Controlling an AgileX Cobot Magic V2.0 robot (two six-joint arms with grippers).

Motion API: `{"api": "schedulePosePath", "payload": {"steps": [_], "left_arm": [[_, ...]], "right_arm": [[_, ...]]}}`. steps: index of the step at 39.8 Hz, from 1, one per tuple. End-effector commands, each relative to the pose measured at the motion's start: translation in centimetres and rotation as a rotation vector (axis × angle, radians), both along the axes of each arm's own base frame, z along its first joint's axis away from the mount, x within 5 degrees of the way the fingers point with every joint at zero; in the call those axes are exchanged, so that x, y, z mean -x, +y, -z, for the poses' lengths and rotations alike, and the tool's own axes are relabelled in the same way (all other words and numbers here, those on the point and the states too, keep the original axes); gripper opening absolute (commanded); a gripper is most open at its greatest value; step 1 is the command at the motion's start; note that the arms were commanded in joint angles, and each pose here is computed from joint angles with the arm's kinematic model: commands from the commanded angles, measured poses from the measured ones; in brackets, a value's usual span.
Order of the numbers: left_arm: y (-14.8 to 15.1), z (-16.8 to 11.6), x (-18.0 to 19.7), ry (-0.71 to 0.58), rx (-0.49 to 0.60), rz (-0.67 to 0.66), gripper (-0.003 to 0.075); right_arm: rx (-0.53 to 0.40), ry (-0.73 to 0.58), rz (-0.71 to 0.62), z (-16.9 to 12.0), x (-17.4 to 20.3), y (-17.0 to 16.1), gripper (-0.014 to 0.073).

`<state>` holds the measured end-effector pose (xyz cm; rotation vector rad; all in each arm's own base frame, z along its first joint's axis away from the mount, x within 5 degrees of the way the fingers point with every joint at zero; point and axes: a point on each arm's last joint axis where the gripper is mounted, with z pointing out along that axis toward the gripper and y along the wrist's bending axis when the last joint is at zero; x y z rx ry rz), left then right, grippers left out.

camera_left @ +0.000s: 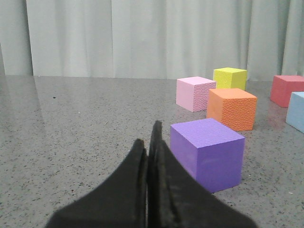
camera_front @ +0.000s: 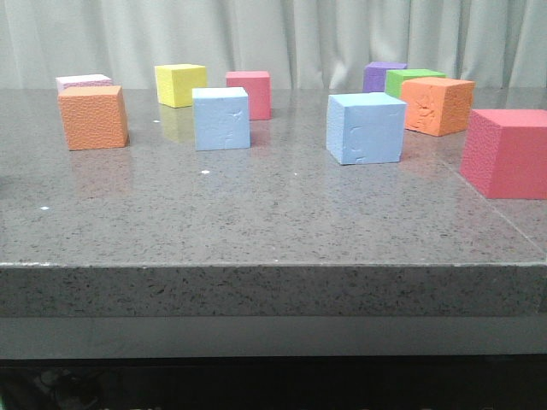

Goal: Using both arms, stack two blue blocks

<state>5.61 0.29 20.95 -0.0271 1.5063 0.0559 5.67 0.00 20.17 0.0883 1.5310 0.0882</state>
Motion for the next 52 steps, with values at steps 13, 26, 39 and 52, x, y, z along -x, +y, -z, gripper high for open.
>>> {"api": "schedulePosePath", "payload": {"steps": [13,26,39,52], "left_arm": [[0.0,0.3,0.1,-0.074,-0.002,0.002,-0.0018],[0.0,0.3,0.1,-0.074,-0.002,0.002,-0.0018],[0.0,-1.6,0.5,-0.191,-0.003,-0.003,-0.0018],[-0.3,-11.9,4.3,-0.338,-0.01,0.014,-0.0018]], "right_arm": [[0.016,-0.099,0.011,-0.8,0.2,-0.1,-0.0068],[0.016,-0.102,0.012,-0.9,0.2,-0.1,-0.0068],[0.016,-0.119,0.011,-1.6,0.4,-0.1,-0.0068],[0.019,-0.195,0.0,-10.0,2.4,0.1,-0.0068]]}}
